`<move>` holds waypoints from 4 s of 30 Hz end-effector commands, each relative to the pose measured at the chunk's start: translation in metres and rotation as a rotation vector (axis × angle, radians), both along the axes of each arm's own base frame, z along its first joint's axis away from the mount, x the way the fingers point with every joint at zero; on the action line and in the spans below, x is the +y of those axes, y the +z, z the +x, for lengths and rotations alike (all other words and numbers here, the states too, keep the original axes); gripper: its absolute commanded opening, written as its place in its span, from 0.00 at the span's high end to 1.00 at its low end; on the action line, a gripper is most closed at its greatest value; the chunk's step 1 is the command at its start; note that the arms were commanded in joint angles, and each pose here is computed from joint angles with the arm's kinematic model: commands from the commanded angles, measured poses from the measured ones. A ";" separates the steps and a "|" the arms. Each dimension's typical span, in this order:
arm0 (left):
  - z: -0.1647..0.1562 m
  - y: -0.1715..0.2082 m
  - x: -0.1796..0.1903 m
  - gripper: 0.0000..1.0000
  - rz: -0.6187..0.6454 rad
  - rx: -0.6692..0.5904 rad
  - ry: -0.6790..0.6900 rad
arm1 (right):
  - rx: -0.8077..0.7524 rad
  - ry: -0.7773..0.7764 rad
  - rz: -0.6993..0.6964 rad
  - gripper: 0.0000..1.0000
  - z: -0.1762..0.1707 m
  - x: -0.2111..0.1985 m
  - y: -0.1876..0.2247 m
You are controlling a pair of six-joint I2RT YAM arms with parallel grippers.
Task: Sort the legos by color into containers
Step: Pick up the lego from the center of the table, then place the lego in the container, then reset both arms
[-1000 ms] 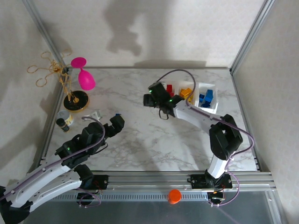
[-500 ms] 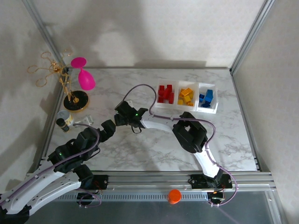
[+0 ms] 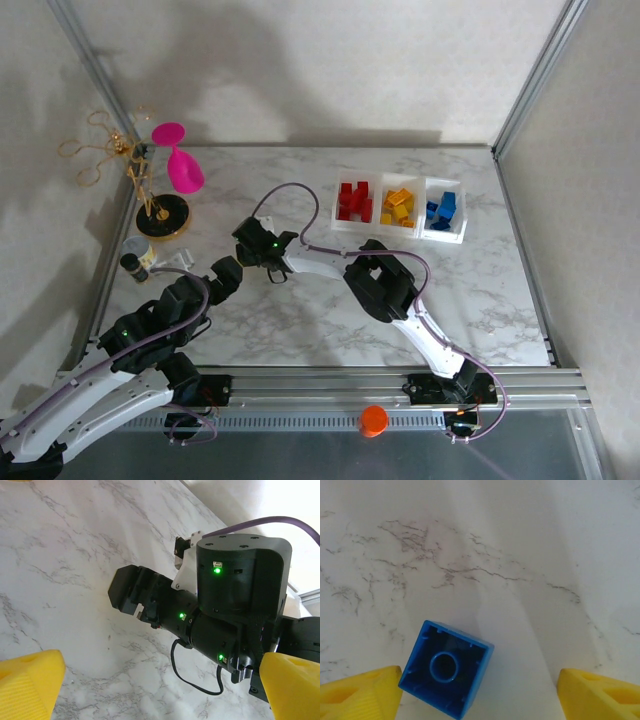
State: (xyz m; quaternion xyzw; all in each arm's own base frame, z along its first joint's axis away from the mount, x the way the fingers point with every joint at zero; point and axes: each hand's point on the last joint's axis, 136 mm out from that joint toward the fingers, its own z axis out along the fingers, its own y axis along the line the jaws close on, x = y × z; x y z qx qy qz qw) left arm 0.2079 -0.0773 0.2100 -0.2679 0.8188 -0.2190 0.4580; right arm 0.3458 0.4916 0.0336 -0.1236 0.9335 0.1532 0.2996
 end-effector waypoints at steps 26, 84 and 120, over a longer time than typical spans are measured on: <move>0.001 0.000 -0.004 0.00 -0.027 0.019 -0.003 | -0.160 0.002 0.037 0.70 0.005 -0.027 0.064; 0.079 0.024 0.052 0.00 0.525 -0.248 0.352 | -0.539 -0.747 -0.221 0.01 0.040 -0.491 0.142; 0.158 -0.078 0.109 0.01 0.614 -0.355 0.231 | -0.815 -0.508 -0.066 0.01 0.027 -0.501 0.091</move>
